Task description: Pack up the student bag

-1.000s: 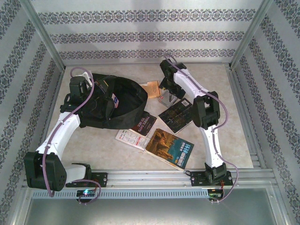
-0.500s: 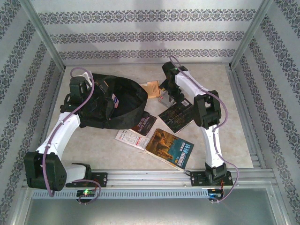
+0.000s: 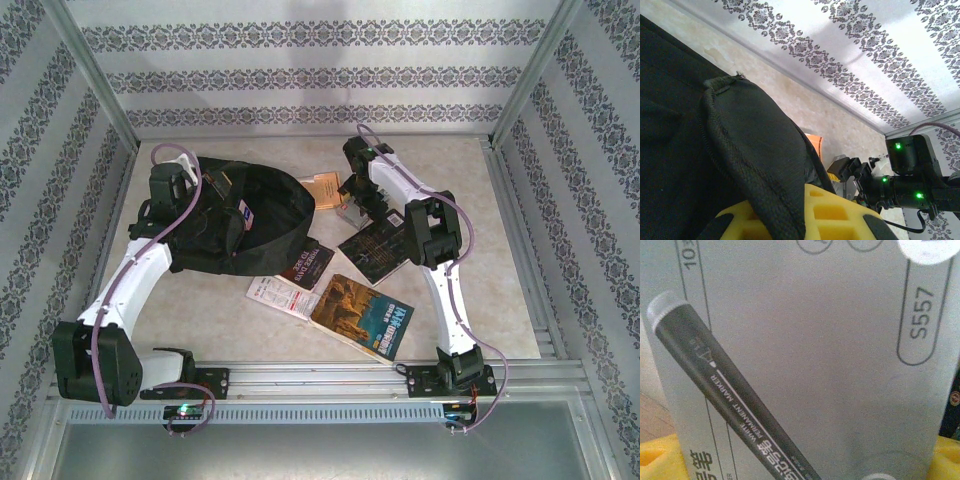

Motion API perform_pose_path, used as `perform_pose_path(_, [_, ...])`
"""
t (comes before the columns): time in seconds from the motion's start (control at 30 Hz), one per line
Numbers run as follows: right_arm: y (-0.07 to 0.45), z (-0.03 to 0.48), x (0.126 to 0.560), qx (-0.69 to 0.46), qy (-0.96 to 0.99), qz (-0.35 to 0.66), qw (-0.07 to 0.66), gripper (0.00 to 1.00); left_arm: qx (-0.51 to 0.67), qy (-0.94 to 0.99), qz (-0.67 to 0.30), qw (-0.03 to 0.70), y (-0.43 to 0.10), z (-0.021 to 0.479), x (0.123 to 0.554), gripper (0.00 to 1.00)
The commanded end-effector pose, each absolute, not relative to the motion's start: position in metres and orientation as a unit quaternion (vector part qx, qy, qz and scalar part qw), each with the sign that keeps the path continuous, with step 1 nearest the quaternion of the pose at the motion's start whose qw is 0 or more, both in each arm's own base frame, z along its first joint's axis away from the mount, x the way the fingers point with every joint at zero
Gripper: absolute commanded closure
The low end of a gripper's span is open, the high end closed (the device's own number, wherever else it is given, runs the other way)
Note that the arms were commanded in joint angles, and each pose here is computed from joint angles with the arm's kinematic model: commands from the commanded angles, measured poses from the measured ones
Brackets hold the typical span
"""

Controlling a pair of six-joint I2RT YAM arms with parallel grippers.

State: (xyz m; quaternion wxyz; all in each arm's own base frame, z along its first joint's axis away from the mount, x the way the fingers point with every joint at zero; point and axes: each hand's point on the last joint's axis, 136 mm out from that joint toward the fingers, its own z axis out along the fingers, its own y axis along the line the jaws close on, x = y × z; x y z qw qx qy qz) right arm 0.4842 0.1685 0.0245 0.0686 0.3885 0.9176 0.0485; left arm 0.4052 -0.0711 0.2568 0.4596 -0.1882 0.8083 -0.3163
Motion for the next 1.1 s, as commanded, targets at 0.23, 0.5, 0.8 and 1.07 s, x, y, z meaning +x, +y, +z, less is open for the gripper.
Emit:
perform_pose_path(0.23, [0.159,0.108,0.496,0.301,0.936,0.059,0.174,0.16,-0.151,0.805,-0.359,0.448,-0.093,0.262,0.416,0.99])
perform_pose_path(0.5, [0.174,0.169,0.475,0.148,0.948,0.072,0.273,0.22,-0.082,0.823,-0.408,0.386,-0.153,0.259,0.406,0.6])
perform_pose_path(0.8, [0.254,0.203,0.399,-0.1,0.919,0.172,0.341,0.23,-0.023,0.832,-0.402,0.381,-0.178,0.291,0.375,0.17])
perform_pose_path(1.07, [0.297,0.218,0.342,-0.196,0.872,0.249,0.374,0.23,0.003,0.823,-0.454,0.341,-0.216,0.281,0.36,0.06])
